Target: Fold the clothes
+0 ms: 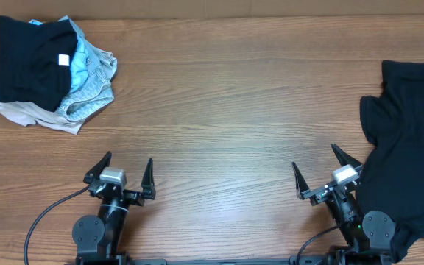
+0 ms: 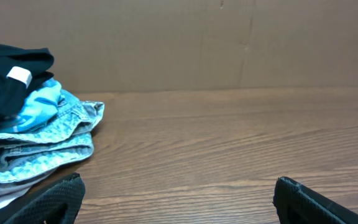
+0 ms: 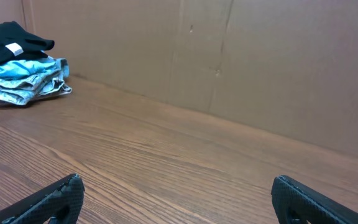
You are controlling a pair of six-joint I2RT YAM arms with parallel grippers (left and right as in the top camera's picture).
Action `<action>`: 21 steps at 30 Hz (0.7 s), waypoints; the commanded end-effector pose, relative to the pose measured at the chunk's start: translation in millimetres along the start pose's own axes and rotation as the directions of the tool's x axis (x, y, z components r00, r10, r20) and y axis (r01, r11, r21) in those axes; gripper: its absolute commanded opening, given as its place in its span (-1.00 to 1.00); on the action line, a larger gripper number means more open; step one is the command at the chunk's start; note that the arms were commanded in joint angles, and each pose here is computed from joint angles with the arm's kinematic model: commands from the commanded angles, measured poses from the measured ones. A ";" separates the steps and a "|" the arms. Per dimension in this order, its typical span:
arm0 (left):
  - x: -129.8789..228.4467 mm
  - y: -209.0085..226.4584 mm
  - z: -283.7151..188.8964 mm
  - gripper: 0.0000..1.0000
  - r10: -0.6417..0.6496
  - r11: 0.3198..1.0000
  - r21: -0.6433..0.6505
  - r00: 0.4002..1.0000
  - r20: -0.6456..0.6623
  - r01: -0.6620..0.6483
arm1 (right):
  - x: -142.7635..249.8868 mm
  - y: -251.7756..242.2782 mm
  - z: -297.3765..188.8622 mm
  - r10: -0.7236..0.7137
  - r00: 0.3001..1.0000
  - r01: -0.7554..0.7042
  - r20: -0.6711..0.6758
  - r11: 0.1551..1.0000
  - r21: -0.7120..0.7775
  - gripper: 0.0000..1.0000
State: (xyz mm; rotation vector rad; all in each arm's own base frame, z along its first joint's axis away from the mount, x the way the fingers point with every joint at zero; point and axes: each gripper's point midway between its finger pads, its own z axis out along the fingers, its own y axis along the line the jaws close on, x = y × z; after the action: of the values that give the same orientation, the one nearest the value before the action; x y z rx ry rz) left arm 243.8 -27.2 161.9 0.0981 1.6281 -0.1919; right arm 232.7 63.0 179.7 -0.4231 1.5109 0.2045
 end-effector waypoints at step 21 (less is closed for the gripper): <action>-109.2 -20.1 -27.3 1.00 0.029 0.998 0.053 0.974 0.223 -0.042 | -105.6 -14.2 -26.5 0.061 0.987 -0.072 0.148 0.995 0.075 1.00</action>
State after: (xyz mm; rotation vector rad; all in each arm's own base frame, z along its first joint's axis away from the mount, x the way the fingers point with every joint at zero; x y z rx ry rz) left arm 233.0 -37.8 228.6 0.1391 1.4636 -0.2466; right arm 217.6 64.5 243.1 -0.3742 1.4316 0.2491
